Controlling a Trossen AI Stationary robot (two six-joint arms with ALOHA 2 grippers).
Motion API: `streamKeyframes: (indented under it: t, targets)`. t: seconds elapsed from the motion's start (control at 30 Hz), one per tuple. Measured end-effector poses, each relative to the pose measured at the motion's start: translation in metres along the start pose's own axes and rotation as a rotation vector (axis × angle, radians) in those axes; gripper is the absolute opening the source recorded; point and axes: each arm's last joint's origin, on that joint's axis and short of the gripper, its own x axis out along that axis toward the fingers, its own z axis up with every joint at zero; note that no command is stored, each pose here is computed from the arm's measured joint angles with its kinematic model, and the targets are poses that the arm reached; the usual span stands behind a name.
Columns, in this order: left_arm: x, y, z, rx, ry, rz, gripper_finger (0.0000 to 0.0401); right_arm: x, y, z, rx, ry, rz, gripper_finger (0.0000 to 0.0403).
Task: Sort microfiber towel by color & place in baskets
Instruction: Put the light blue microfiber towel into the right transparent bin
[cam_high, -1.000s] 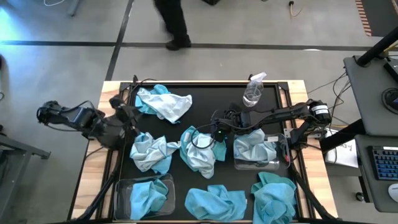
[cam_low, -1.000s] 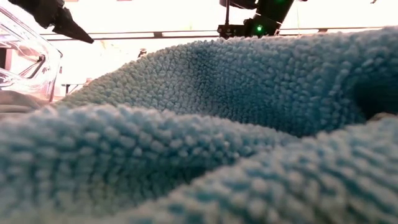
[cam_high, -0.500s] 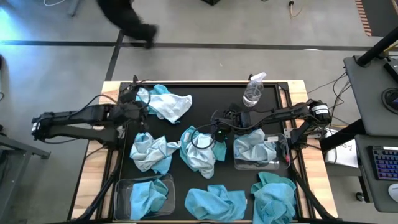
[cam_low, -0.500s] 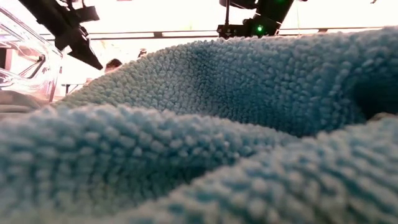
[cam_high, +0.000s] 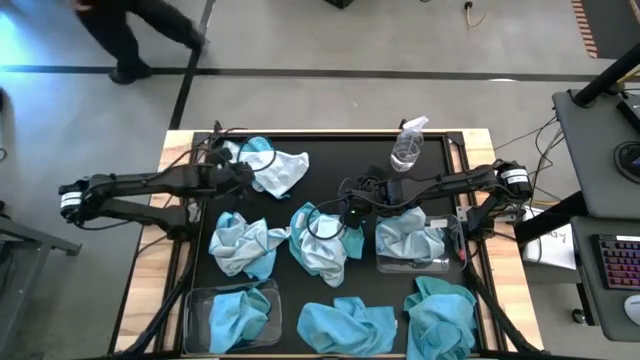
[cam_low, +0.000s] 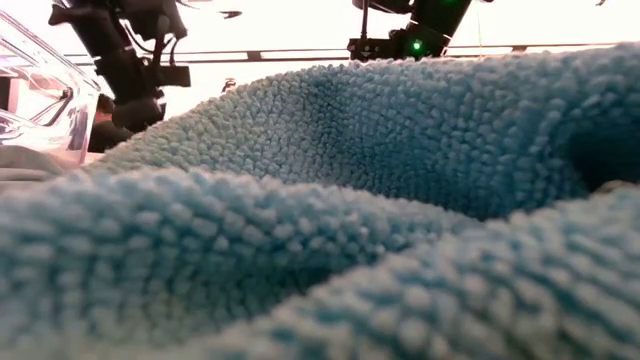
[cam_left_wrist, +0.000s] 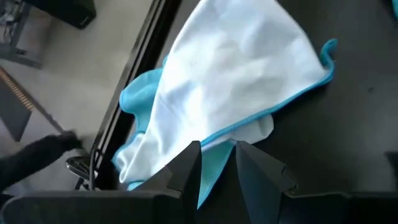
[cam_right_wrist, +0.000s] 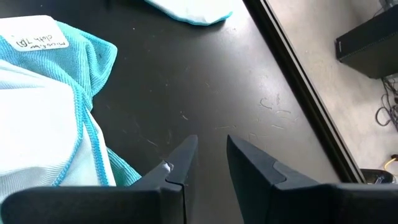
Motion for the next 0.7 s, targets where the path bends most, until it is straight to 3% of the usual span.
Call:
streamKeyframes:
  t: [0.47, 0.57, 0.7]
  targets:
    - [0.037, -0.018, 0.006, 0.090, 0.158, 0.025, 0.0087, 0.000, 0.000, 0.000, 0.000, -0.001, 0.000, 0.0082]
    - [0.043, -0.017, 0.009, 0.080, 0.155, 0.046, 0.0087, 0.000, 0.000, 0.000, 0.000, -0.001, 0.000, 0.0082]
    - [0.048, -0.017, 0.017, 0.074, 0.083, -0.012, 0.0087, 0.000, 0.000, 0.000, 0.000, -0.001, 0.000, 0.0082]
